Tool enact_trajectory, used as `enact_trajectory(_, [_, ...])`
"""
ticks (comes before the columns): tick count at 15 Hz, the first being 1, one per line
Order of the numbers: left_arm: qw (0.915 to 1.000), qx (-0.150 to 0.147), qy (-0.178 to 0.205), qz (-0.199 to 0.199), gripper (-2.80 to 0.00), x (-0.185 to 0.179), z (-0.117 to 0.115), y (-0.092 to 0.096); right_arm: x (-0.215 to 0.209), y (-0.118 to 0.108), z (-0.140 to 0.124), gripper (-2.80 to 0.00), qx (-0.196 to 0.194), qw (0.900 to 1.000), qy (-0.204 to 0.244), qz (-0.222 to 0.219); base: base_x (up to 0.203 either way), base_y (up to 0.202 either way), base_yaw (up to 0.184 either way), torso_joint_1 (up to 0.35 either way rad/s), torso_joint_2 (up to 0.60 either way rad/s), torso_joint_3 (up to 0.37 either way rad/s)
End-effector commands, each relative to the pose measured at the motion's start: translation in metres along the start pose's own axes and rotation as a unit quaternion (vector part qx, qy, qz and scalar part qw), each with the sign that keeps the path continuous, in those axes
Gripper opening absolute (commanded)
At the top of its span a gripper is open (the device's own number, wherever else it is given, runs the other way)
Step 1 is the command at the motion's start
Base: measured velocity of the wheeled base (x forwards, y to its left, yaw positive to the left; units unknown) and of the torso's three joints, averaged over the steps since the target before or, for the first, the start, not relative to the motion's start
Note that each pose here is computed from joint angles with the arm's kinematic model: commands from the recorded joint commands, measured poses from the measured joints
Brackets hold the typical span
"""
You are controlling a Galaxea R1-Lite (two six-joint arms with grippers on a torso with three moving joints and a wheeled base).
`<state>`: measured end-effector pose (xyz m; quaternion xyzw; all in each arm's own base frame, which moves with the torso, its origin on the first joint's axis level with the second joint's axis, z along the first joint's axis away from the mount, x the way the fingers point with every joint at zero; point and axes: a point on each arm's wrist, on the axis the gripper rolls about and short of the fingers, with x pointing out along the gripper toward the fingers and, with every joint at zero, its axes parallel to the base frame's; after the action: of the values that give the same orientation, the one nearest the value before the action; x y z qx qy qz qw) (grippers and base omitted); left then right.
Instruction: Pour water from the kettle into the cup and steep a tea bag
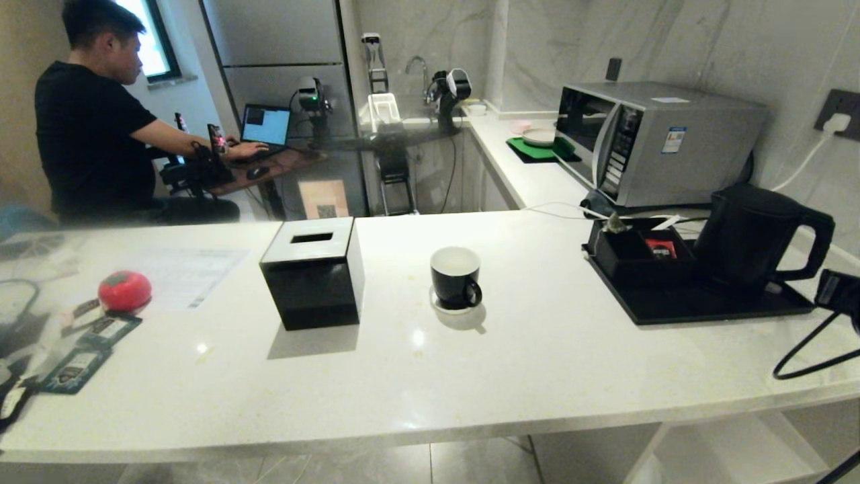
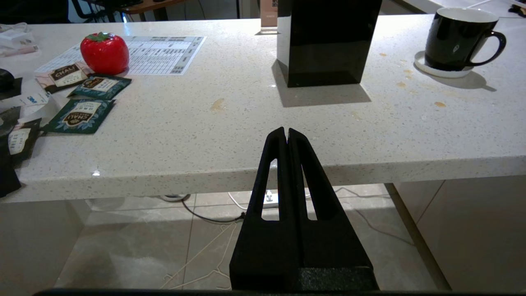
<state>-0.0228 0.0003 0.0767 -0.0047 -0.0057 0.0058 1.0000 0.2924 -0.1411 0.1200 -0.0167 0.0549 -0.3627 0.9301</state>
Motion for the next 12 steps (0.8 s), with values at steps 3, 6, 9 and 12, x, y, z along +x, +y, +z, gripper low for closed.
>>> enact_trajectory(3, [1.0000,-0.001,-0.001,0.000,-2.80,0.000,0.000,0.000,-0.025,-0.009,0.007,-2.80,0.002,1.000,-0.004,-0.001,0.000,0.000,0.000,0.000,0.00,0.000])
enact_trajectory(6, [1.0000,-0.001,-0.001,0.000,-2.80,0.000,0.000,0.000,-0.037,-0.013,0.005,-2.80,0.000,1.000,0.003,-0.001,0.000,0.000,0.000,0.000,0.00,0.000])
enact_trajectory(9, [1.0000,-0.001,-0.001,0.000,-2.80,0.000,0.000,0.000,-0.049,-0.016,0.006,-2.80,0.001,1.000,0.003,0.000,0.000,0.000,0.000,0.000,0.00,0.000])
enact_trajectory(12, [1.0000,0.000,-0.001,0.000,-2.80,0.000,0.000,0.000,-0.065,-0.021,0.002,-2.80,-0.004,1.000,0.014,0.003,0.000,0.000,0.000,0.000,0.00,0.000])
